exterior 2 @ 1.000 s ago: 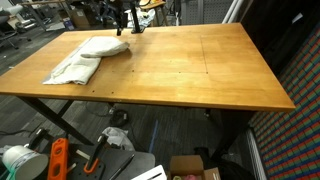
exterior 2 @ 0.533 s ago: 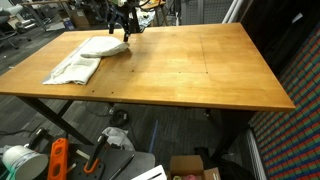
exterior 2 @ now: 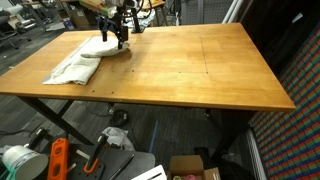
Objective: Fold the cloth on the table
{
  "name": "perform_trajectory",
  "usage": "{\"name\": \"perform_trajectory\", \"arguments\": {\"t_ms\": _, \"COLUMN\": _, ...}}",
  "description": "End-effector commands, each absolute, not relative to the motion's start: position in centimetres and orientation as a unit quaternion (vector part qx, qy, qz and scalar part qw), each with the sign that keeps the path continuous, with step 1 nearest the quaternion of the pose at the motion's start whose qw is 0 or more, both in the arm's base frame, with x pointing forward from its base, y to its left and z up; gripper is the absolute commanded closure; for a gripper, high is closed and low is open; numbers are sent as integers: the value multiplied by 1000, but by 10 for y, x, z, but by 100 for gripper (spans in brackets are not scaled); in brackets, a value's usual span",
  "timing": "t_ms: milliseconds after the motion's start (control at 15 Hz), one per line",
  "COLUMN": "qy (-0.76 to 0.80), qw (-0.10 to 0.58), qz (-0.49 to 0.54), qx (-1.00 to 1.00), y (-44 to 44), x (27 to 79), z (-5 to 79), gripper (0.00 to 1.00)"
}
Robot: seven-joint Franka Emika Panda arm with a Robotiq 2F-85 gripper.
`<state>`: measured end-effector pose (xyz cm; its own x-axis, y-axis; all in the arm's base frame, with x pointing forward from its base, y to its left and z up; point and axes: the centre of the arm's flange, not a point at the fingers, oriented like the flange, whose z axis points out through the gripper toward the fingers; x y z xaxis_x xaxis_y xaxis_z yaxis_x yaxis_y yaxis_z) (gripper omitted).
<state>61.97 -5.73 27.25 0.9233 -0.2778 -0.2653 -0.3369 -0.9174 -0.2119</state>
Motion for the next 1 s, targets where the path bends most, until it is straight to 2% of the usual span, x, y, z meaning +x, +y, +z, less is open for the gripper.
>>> {"name": "perform_trajectory", "arguments": {"t_ms": 0, "qy": 173, "qw": 144, "qz": 47, "qx": -973, "y": -35, "x": 586, "z": 272, "gripper": 0}}
{"name": "perform_trajectory", "arguments": {"t_ms": 533, "qy": 177, "qw": 156, "qz": 13, "qx": -972, "y": 1, "x": 565, "z": 262, "gripper": 0}}
{"name": "perform_trajectory", "arguments": {"t_ms": 600, "qy": 177, "qw": 158, "qz": 10, "qx": -971, "y": 4, "x": 562, "z": 262, "gripper": 25}}
{"name": "perform_trajectory", "arguments": {"t_ms": 667, "qy": 178, "qw": 159, "qz": 6, "qx": -971, "y": 7, "x": 560, "z": 262, "gripper": 26}}
{"name": "perform_trajectory", "arguments": {"t_ms": 933, "qy": 180, "qw": 164, "qz": -3, "qx": -970, "y": 17, "x": 555, "z": 263, "gripper": 58}}
